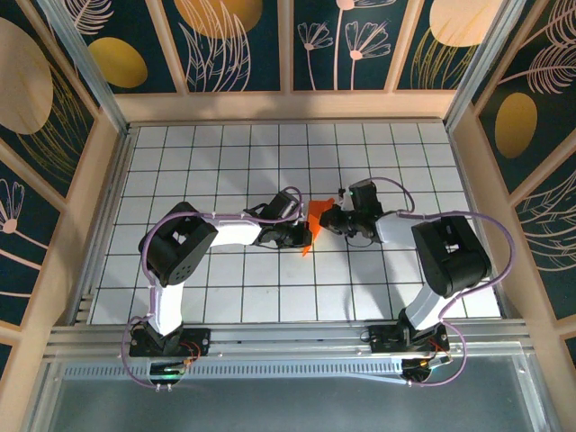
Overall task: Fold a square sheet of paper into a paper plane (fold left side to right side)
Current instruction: Fold the wing for the fifth time at the center of the table.
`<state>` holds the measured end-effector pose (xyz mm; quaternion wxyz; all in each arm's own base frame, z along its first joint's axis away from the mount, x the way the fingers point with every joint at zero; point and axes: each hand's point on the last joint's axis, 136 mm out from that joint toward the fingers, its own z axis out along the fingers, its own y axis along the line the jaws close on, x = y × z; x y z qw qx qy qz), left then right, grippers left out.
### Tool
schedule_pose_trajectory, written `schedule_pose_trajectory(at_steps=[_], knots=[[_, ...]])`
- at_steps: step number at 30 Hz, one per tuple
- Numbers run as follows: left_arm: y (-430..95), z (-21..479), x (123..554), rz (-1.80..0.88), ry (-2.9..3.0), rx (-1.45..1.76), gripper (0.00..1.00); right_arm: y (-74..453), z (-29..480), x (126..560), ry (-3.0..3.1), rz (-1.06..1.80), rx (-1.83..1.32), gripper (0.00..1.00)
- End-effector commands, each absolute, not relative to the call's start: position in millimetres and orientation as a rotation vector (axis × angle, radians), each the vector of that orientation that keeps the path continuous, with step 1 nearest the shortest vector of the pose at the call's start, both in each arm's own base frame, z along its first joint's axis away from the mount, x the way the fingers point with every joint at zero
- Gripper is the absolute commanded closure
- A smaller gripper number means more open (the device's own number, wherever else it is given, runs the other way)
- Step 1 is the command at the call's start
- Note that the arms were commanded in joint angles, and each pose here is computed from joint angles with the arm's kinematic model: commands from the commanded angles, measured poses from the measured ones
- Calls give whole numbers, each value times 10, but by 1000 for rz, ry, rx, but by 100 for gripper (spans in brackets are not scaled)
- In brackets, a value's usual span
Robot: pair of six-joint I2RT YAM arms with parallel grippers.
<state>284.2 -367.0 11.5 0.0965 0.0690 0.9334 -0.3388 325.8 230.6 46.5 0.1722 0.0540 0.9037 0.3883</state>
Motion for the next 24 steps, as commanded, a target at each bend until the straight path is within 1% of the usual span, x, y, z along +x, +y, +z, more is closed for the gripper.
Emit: schedule_pose_trajectory(at_steps=[1,7,11,14,18,24], knots=[[-3084,-482,2561,-658,2998,102,100,2501,480,3323,2550,1171,136,100],[-3100,-440,2595,-661,2982,97,100,2506,303,3304,2609,1152,180,100],[-3202,-284,2688,-712,2937,97,100,2429,94,3190,2683,1114,238,100],[-3338,-70,2769,-805,2880,98,100,2363,-72,3100,2737,1093,275,100],[-3563,283,2819,-1000,2794,115,99,2231,-242,3027,2782,1056,309,100],[-3701,558,2732,-1190,2745,129,99,2150,-274,3023,2792,1028,293,100]])
